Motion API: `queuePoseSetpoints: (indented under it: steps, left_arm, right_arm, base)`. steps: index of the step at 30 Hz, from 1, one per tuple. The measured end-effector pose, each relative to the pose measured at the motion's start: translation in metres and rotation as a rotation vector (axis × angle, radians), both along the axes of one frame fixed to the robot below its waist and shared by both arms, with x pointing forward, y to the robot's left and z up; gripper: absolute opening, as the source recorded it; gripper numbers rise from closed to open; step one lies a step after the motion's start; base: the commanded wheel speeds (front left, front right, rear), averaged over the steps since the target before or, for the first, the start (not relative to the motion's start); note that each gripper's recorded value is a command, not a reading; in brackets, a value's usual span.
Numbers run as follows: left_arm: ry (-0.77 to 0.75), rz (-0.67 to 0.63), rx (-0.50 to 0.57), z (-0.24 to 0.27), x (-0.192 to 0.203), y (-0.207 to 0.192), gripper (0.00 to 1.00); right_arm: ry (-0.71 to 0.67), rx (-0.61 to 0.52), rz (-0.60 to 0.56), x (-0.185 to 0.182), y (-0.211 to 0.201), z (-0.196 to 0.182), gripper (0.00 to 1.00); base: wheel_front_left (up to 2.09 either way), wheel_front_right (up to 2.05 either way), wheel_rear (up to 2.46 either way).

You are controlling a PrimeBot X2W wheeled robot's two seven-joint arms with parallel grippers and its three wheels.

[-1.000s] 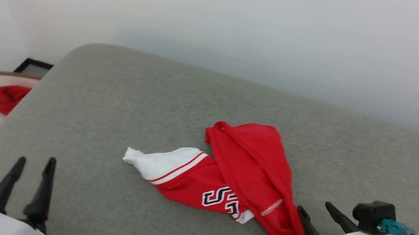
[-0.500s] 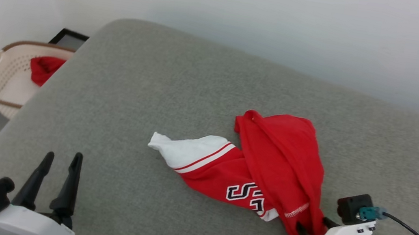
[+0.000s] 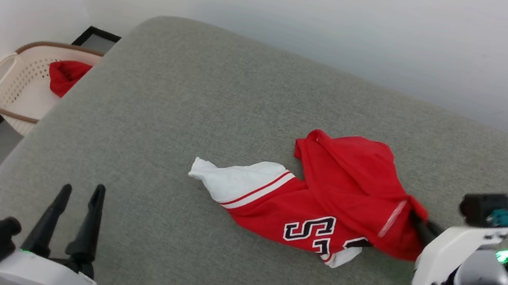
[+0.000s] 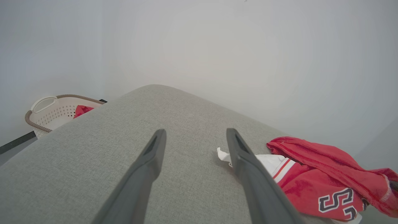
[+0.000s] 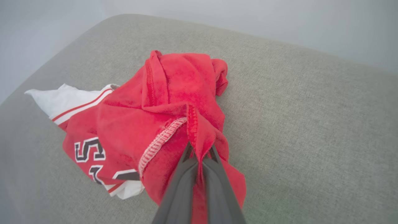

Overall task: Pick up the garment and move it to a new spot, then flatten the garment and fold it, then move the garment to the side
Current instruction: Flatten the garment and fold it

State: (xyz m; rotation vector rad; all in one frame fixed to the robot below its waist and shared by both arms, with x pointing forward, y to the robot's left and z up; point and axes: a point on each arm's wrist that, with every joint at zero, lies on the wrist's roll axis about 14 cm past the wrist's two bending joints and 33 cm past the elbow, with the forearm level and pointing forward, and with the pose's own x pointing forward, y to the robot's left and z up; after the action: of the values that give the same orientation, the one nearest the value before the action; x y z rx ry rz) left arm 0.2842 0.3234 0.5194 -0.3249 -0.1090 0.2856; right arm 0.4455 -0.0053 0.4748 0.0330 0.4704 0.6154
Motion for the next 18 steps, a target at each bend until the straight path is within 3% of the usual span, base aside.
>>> queuePoseSetpoints:
  steps: [8, 18]
  left_arm:
    - [-0.005, -0.024, 0.009, 0.0, 0.002, -0.011, 1.0]
    - [-0.004, -0.04, 0.0, -0.004, 0.01, -0.022, 1.0]
  right_arm:
    - [-0.096, 0.004, -0.061, 0.042, -0.011, 0.025, 0.0]
    - [-0.142, -0.032, -0.112, 0.09, -0.016, 0.025, 0.0]
  base:
    - [0.0, 0.0, 0.0]
    - [0.0, 0.0, 0.0]
